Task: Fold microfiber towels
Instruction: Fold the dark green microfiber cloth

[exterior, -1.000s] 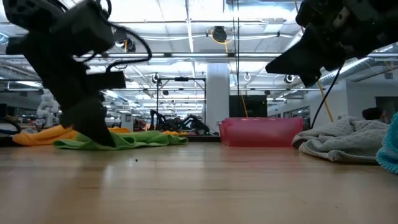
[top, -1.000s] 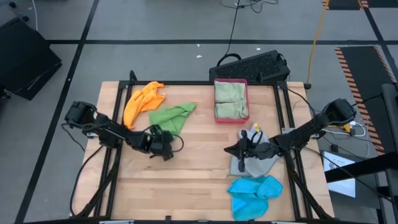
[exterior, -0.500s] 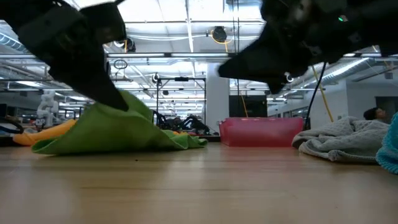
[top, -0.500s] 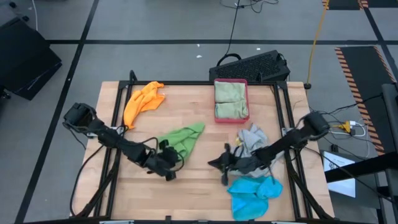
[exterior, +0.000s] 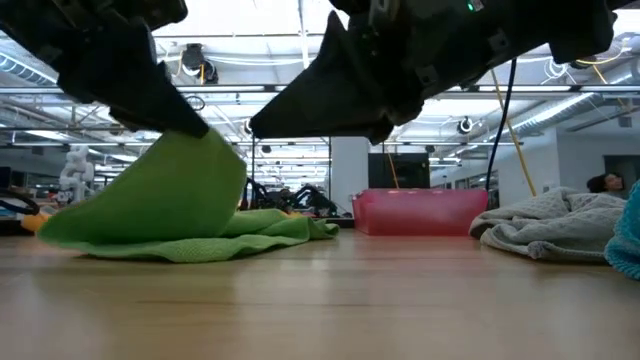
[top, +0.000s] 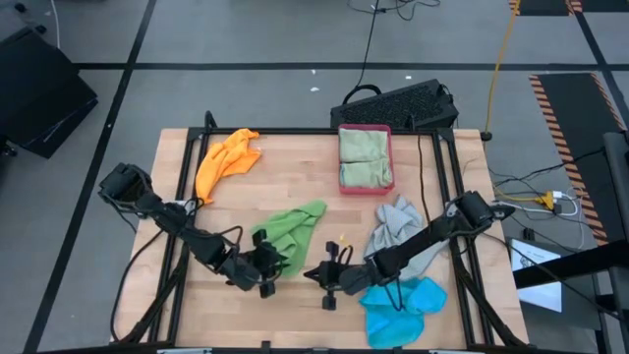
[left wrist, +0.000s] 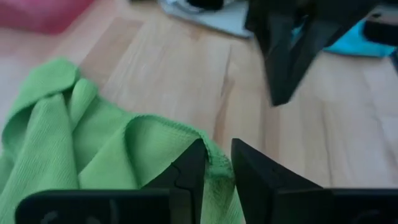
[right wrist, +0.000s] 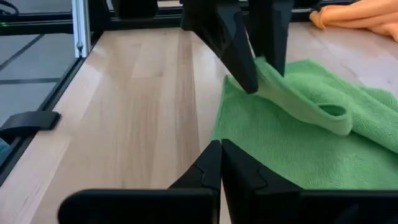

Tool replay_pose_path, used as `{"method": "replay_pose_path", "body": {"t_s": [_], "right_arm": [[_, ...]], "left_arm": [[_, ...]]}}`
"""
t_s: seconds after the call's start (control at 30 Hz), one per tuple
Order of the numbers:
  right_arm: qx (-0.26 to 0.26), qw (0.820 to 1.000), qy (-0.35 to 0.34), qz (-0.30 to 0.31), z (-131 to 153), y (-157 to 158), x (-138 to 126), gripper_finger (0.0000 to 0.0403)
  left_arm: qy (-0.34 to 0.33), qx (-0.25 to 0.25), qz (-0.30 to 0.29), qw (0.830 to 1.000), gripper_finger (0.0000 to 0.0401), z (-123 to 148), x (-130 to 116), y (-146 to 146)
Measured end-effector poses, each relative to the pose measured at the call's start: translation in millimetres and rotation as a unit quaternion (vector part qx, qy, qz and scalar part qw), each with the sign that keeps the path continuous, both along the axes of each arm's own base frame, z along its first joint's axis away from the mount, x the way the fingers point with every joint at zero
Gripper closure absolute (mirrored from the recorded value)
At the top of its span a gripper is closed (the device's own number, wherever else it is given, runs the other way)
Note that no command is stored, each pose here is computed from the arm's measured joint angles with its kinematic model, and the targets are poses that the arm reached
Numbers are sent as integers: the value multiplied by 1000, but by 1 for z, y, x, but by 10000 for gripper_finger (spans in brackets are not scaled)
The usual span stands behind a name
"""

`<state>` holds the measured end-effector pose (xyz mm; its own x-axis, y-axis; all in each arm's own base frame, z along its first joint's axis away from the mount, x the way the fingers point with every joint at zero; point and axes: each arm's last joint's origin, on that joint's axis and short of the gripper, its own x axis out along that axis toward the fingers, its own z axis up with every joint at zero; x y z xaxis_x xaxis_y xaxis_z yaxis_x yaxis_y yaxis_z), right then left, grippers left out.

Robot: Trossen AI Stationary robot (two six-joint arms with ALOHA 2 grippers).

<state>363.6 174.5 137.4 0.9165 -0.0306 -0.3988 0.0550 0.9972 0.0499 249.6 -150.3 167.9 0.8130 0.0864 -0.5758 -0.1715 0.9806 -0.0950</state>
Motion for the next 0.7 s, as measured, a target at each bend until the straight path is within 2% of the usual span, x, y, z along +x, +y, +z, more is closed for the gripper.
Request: {"method": "replay_pose_path", "body": {"t_s": [0.1,0.23,0.4,0.5,0.6,0.7], "right_arm": [[-6,1000,12,-2,-2,-2,-1,401],[-10,1000,18,-4,-4,-3,0,401],[-11,1000,21,-3,-4,-3,-1,401],[-13,1000,23,-1,-4,-1,-2,401],[-18,999,29,2,-5,1,-4,401],[-26,999,48,1,-9,0,-6,401]], "left_arm": [[-13,9,-22,1000,334,3,1,-3],[-15,19,-35,999,389,3,0,-5],[-53,21,-35,998,391,9,1,-11],[-102,22,-41,994,396,19,3,-16],[-152,23,-57,986,393,34,0,-24],[-174,31,-72,982,396,45,-10,-32]]}}
